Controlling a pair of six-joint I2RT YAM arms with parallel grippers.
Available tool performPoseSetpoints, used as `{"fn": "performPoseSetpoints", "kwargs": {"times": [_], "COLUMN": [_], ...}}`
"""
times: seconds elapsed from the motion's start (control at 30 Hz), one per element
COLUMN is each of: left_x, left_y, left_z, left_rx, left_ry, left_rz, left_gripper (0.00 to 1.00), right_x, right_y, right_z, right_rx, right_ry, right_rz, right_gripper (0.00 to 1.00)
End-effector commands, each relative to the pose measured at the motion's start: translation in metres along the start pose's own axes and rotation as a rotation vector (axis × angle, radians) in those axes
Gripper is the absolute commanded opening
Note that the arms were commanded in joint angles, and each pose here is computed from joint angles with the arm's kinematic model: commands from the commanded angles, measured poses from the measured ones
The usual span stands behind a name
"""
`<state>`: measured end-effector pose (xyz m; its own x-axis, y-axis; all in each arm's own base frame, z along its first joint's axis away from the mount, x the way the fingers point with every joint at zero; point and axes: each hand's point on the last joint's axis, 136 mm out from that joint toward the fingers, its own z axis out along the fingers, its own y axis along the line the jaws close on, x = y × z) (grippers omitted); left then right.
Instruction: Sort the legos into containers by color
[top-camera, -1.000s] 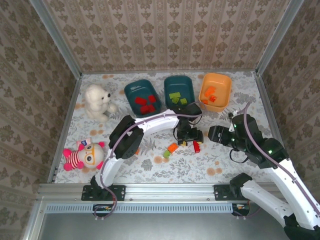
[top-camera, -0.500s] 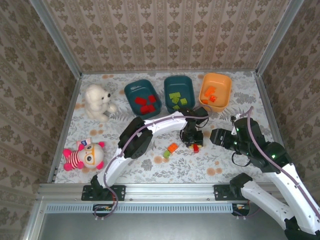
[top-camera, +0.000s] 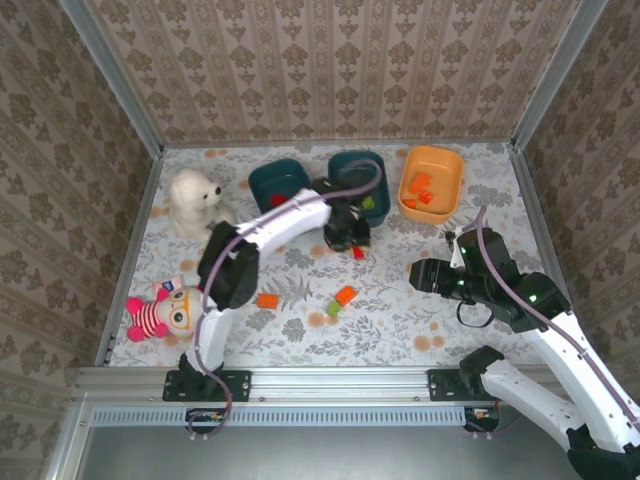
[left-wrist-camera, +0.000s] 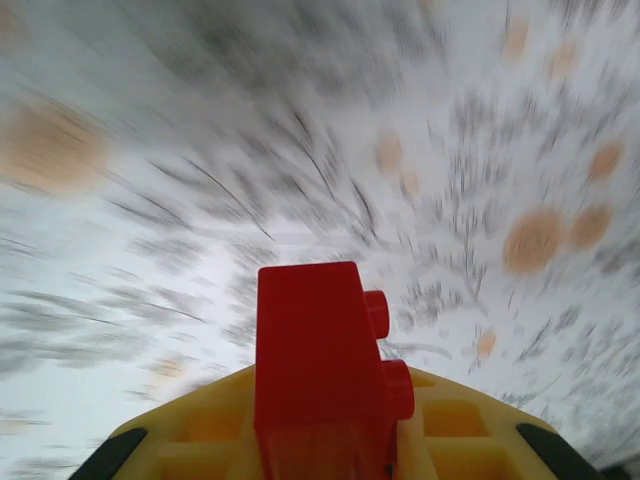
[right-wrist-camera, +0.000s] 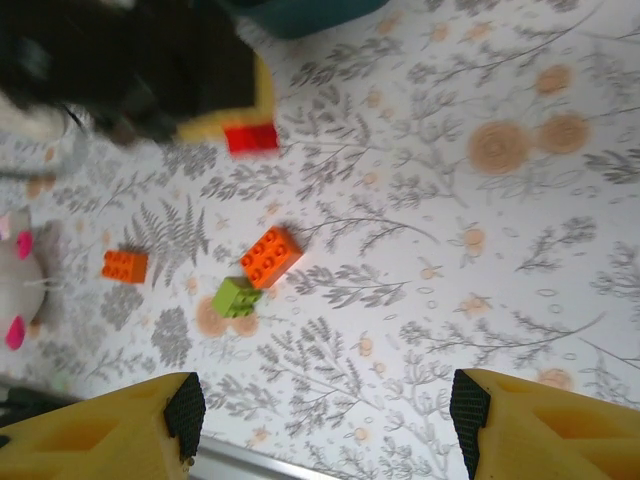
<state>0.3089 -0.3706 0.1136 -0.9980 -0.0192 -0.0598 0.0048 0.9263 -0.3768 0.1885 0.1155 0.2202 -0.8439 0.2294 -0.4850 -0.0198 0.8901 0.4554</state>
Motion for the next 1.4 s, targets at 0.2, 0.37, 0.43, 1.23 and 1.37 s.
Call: {"fn": "performPoseSetpoints", "kwargs": {"times": [0.2, 0.37, 0.43, 1.23, 1.37], "left_x": [-0.124, -0.18, -0.2, -0.24, -0.244], "left_y": [0.086, 0.123, 0.131, 0.15, 0.142], "left_z": [-0.063, -0.063, -0.061, -0.006, -0.033], "left_rx": [-0.069, -0.072, -0.063, 0.11, 0.136], "left_ry": [-0.297, -0.373, -0.401, -0.312, -0.354], "left_rz": [-0.072, -0.17, -0.188, -0.337, -0.326], "left_gripper": [0.16, 0.17, 0.17, 0.5, 0.54], "right_x": [-0.006, -0.014, -0.017, -0.039, -0.044], "right_y": [0.053, 0.076, 0.081, 0.067, 0.064], "right_z": [0.043, 0.062, 0.067, 0.09, 0.098], "right_rx": [-0.17, -0.186, -0.189, 0.006, 0.065], "right_ry": [0.116, 0.153, 0.156, 0.17, 0.188], "right_rz": [-0.064, -0.083, -0.082, -0.107, -0.073], "right_gripper": [0.69, 0.69, 0.69, 0.73, 0.73]}}
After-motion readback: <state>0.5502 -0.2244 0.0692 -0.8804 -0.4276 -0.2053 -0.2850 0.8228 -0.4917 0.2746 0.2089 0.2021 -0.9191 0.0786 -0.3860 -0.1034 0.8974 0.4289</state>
